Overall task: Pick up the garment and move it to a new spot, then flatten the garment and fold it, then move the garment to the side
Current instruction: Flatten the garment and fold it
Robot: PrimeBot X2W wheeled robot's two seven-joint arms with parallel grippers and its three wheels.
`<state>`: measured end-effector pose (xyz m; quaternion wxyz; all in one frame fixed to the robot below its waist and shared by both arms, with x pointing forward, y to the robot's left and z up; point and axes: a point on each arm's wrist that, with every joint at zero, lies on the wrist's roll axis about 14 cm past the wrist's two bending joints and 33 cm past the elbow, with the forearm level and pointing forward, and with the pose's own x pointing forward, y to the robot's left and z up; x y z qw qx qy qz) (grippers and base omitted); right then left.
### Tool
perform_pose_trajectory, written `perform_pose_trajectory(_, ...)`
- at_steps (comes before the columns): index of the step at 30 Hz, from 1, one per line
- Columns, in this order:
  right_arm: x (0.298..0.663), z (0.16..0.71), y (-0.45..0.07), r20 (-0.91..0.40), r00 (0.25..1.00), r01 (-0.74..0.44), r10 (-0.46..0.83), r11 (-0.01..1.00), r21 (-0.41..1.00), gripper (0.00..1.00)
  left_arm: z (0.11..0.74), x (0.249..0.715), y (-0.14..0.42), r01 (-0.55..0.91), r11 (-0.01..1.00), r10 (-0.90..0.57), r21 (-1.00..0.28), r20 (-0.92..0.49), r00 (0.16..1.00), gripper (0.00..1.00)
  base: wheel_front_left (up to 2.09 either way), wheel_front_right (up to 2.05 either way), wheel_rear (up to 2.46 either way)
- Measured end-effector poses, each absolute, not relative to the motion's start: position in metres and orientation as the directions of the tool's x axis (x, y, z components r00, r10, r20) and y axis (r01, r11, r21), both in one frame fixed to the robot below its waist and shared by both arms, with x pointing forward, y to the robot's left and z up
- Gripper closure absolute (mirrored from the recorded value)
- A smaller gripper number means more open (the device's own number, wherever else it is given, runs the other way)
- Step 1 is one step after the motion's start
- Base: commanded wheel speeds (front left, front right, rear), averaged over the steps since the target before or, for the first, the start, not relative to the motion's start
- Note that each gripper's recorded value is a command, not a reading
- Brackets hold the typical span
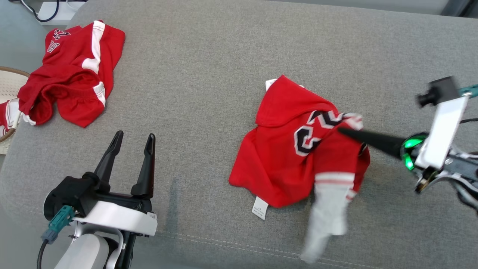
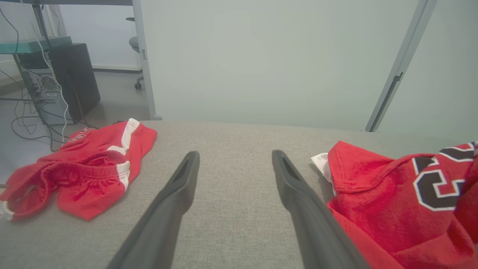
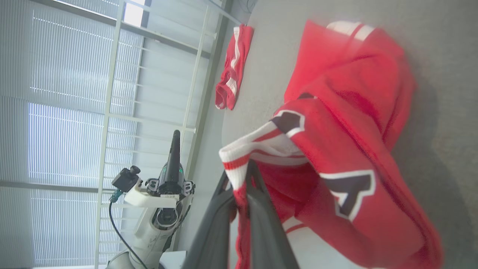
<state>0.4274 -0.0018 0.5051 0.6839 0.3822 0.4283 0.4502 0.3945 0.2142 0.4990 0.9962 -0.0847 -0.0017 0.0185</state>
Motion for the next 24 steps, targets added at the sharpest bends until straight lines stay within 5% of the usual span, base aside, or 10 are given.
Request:
perform_pose_trajectory(3,0.469,0.497,-0.039,-0.264,0.437,-0.249,0.860,0.398,0.883,1.00,0.497,0.394,0.212,-0.032,0.985,0.031,-0.170,-0.006,0.999,0.00,0.00,0.00,0.00)
perform_pose_trajectory(11,0.498,0.417,-0.107,-0.485,0.664,-0.242,0.569,0.778,0.581,0.98,0.495,0.392,0.215,-0.041,0.985,0.039,-0.166,-0.017,0.999,0.00,0.00,0.00,0.00)
perform_pose_trajectory(12,0.502,0.414,-0.111,-0.482,0.688,-0.242,0.543,0.797,0.553,0.56,0.494,0.392,0.215,-0.041,0.985,0.038,-0.165,-0.018,0.999,0.00,0.00,0.00,0.00)
perform_pose_trajectory(13,0.505,0.414,-0.113,-0.470,0.707,-0.236,0.528,0.803,0.547,0.00,0.494,0.392,0.214,-0.039,0.985,0.037,-0.166,-0.019,0.999,0.00,0.00,0.00,0.00)
perform_pose_trajectory(24,0.517,0.444,-0.139,-0.310,0.854,-0.295,0.418,0.880,0.373,0.00,0.499,0.393,0.210,-0.014,0.988,0.010,-0.151,-0.023,1.000,0.00,0.00,0.00,0.00)
